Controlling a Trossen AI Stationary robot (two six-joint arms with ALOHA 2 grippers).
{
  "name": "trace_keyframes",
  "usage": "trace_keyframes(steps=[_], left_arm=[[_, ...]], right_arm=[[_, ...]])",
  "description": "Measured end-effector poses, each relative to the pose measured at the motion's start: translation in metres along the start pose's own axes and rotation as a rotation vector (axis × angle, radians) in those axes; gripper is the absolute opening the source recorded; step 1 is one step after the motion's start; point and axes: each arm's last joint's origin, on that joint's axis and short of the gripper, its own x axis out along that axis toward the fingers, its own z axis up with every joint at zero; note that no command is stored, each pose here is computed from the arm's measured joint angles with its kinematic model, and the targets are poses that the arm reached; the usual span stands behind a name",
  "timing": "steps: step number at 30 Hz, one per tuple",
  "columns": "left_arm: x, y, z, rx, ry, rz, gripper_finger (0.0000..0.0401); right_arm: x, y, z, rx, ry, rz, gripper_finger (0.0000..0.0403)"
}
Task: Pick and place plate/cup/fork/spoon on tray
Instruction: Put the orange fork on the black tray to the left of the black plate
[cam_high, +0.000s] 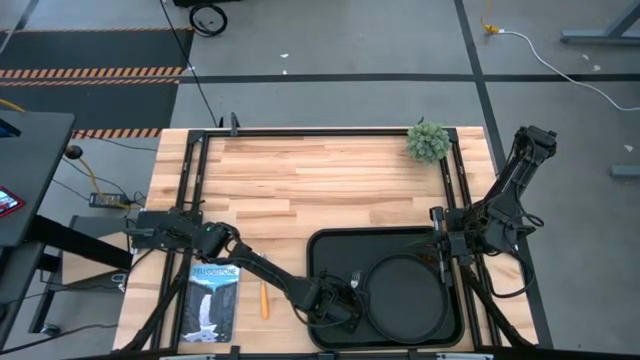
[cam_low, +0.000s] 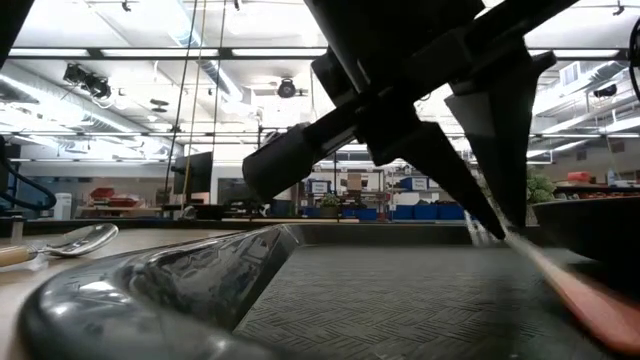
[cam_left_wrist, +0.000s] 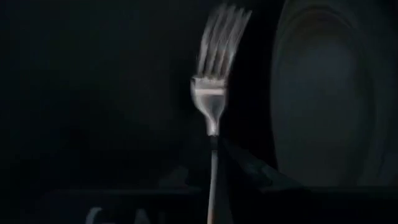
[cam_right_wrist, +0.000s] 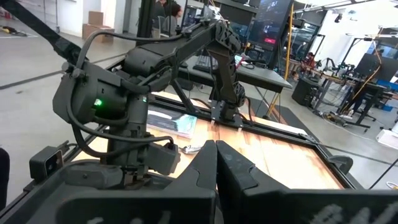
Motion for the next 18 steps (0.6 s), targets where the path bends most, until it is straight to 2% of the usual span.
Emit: trace_keyframes(steps=[10,12,16,18], left_arm=[[0.0003,-0.0001,0.0005,0.015,0.004,0.001,0.0076],[-0.0021,-0.0010,0.0016,0.057,0.014,0.004,0.0081],[-0.0043,-0.0036,0.0019,0.129,0.130,0.007,0.0083],[-0.0034,-0.0036,0.0006,0.213,0.193,0.003,0.0080]], right_arm=[[0.0000,0.0001,0.0000,0.003,0.000,0.000,0.0005],[0.0000,0.0001,0.0000,0.003,0.000,0.000,0.0005],[0.0000,0.0001,0.0000,0.003,0.000,0.000,0.0005],[0.0000,0.0001,0.0000,0.003,0.000,0.000,0.0005]])
